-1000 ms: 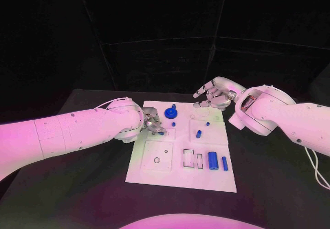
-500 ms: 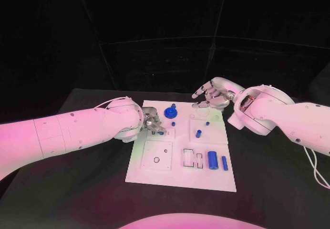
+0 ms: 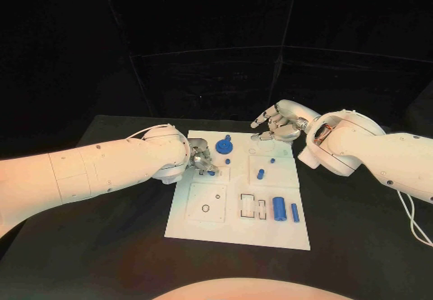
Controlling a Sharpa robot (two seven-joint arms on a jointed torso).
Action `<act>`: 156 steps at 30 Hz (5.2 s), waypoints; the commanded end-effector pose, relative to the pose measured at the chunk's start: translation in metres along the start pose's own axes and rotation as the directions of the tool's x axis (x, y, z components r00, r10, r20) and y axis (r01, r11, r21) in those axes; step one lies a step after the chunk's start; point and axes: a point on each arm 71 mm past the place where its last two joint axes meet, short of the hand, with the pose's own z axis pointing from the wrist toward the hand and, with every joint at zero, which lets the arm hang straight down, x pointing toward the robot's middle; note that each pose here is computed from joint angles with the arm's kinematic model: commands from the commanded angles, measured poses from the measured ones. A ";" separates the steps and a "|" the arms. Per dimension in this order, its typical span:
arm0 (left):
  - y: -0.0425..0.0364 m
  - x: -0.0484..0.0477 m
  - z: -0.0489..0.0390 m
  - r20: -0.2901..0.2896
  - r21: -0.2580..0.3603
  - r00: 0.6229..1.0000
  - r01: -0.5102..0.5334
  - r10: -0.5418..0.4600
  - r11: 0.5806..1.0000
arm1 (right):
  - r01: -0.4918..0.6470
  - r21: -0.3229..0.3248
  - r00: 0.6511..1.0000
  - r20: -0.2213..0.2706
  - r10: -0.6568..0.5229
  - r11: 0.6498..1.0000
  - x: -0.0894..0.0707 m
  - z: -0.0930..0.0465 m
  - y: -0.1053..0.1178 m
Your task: Assemble the parts on the task board
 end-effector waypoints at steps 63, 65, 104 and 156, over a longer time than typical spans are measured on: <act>-0.0083 -0.0078 0.0039 -0.108 -0.041 0.994 -0.041 0.036 0.998 | 0.002 0.010 1.000 -0.012 -0.002 1.000 0.000 0.005 -0.001; -0.0089 -0.0073 0.0039 -0.112 -0.040 0.993 -0.044 0.040 0.998 | 0.002 0.009 1.000 -0.013 -0.002 1.000 0.000 0.005 -0.001; -0.0114 -0.0071 0.0102 -0.136 -0.095 0.989 -0.070 0.057 0.993 | 0.002 0.005 1.000 -0.011 -0.002 1.000 0.000 0.004 0.000; 0.0144 -0.0927 -0.0036 0.025 -0.139 0.999 0.036 -0.033 0.990 | 0.003 0.015 1.000 0.003 -0.003 1.000 -0.003 0.007 -0.006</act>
